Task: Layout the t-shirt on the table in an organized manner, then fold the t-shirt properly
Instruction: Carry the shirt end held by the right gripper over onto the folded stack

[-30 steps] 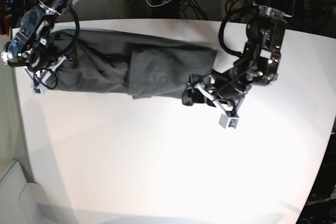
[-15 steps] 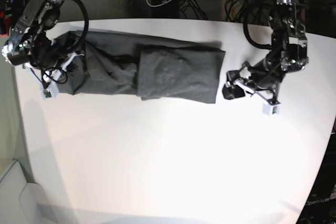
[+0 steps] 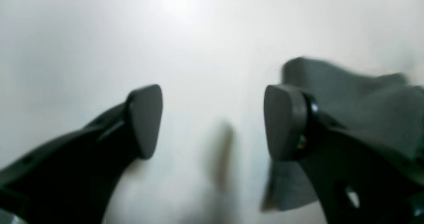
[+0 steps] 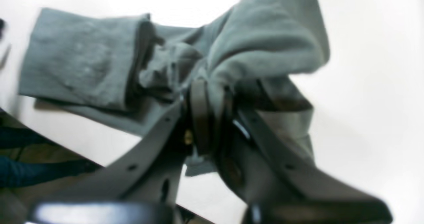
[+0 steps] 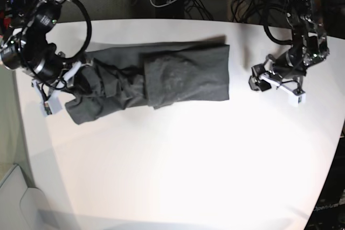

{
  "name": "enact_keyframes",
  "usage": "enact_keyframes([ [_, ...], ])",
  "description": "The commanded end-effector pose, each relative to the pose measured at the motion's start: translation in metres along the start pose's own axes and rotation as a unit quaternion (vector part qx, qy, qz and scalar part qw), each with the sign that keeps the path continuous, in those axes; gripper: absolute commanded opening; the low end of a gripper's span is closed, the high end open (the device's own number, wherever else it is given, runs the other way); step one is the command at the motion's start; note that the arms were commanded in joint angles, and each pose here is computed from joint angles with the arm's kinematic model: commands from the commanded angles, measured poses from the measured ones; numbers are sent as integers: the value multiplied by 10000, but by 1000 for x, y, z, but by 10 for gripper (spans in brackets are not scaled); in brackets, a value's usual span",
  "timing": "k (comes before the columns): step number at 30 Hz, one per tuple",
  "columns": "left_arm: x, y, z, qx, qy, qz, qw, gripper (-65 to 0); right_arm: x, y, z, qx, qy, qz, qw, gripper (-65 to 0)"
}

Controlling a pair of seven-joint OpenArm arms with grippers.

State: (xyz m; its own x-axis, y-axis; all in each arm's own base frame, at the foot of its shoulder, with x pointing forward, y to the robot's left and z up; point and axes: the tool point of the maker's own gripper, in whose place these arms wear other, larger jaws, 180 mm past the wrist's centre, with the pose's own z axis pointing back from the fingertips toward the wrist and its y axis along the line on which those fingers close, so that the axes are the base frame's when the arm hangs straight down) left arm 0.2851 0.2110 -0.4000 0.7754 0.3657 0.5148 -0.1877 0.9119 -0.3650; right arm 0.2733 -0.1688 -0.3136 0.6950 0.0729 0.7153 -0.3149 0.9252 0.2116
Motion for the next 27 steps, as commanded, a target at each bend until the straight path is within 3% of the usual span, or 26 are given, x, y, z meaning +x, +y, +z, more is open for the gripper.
enact_keyframes([
  [1, 10, 0, 2, 10, -141, -36, 9999, -187, 14, 10, 0, 177, -270, 102, 9994, -650],
  [11, 1, -4, -2, -3, -78, 23, 10000, -187, 18, 94, -31, 1304, -201, 410, 9904, -650],
  [21, -1, -5, -3, -8, -55, 36, 10000, -186, 40, 187, -46, 2439, -316, 1049, 9636, -650],
  [27, -8, -2, -1, 7, 2, 77, 10000, -186, 12, 223, -68, 3088, 203, 1010, 9455, -650],
])
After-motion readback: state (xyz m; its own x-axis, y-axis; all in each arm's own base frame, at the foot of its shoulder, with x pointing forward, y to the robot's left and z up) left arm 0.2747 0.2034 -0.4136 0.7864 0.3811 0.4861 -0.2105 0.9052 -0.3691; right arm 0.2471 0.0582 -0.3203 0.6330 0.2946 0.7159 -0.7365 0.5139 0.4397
